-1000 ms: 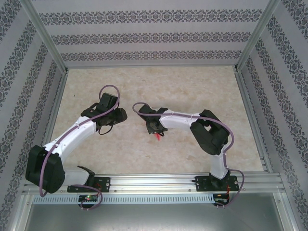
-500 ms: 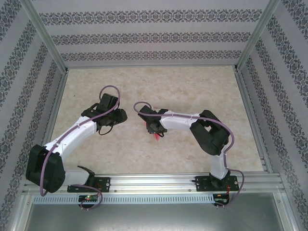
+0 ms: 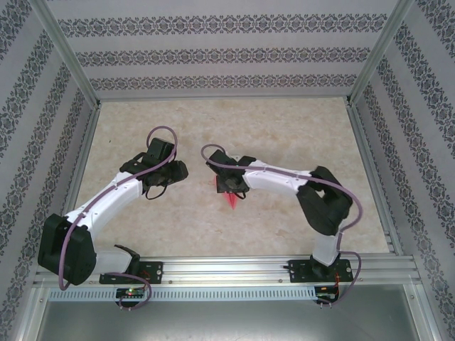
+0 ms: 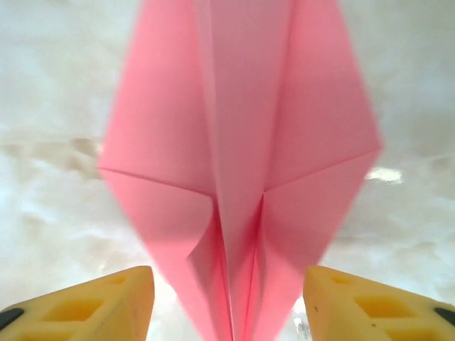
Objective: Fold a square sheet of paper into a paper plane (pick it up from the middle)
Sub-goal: Move a paper plane to the center of the table, then reset both arms
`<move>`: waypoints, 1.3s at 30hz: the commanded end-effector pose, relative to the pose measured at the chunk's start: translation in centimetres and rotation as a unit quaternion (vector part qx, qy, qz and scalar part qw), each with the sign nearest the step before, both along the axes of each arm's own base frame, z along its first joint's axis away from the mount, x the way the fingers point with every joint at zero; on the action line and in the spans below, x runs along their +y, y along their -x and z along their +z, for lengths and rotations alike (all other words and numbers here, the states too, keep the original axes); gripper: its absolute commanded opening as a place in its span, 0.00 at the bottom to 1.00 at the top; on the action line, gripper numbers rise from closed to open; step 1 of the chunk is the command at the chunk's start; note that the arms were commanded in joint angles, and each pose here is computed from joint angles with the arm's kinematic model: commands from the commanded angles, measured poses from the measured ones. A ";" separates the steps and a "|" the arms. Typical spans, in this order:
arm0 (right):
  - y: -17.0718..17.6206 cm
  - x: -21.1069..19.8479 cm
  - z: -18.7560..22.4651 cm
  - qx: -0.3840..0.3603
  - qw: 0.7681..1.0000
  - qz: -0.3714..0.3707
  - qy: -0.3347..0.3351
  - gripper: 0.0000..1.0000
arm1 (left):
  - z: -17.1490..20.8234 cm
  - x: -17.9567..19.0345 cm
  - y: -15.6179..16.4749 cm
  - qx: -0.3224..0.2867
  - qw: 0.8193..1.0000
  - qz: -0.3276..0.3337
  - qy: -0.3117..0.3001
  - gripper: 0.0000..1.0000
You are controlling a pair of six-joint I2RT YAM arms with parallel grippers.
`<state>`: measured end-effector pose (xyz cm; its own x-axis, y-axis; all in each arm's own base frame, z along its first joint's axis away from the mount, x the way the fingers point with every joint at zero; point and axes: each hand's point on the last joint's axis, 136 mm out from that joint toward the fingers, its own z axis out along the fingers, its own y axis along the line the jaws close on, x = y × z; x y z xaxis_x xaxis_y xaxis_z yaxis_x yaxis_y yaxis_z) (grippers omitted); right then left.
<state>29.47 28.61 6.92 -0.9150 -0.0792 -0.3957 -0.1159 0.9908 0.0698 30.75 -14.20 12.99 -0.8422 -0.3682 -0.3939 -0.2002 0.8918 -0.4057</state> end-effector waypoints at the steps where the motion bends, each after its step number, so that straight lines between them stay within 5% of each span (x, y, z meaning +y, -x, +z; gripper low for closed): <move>1: -0.5 -0.4 5.7 -0.063 0.998 0.009 -0.025 0.61 | 1.2 0.9 -0.6 -0.036 0.999 0.009 -0.005 0.43; 8: -0.8 -6.2 14.0 -0.207 0.977 -0.046 -0.006 0.70 | 2.3 1.9 -0.7 -0.058 0.998 0.014 -0.027 0.46; 14: -0.2 -16.3 18.4 -0.348 0.922 -0.156 0.069 0.79 | 3.4 3.7 -0.7 -0.091 0.993 0.025 -0.074 0.58; 18: -0.4 -22.6 17.1 -0.359 0.905 -0.194 0.124 0.97 | 4.1 5.6 -0.7 -0.115 0.985 0.045 -0.117 0.72; 22: -1.4 -27.9 13.9 -0.341 0.895 -0.221 0.182 0.98 | 4.8 8.5 -0.4 -0.141 0.971 0.094 -0.170 1.00; 30: -5.3 -30.8 6.7 -0.337 0.907 -0.180 0.174 0.98 | 5.2 12.7 -0.5 -0.193 0.932 0.150 -0.266 1.00; 39: -9.7 -29.2 7.8 -0.452 0.880 -0.106 0.102 0.98 | 4.8 15.3 -3.2 -0.225 0.904 0.153 -0.329 1.00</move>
<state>36.66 -2.19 10.82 -0.4381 -0.0663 -0.8965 0.2526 0.9480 -0.1935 32.27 0.02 16.22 -0.5134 -0.1702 -0.8411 -0.4034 0.9130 0.0615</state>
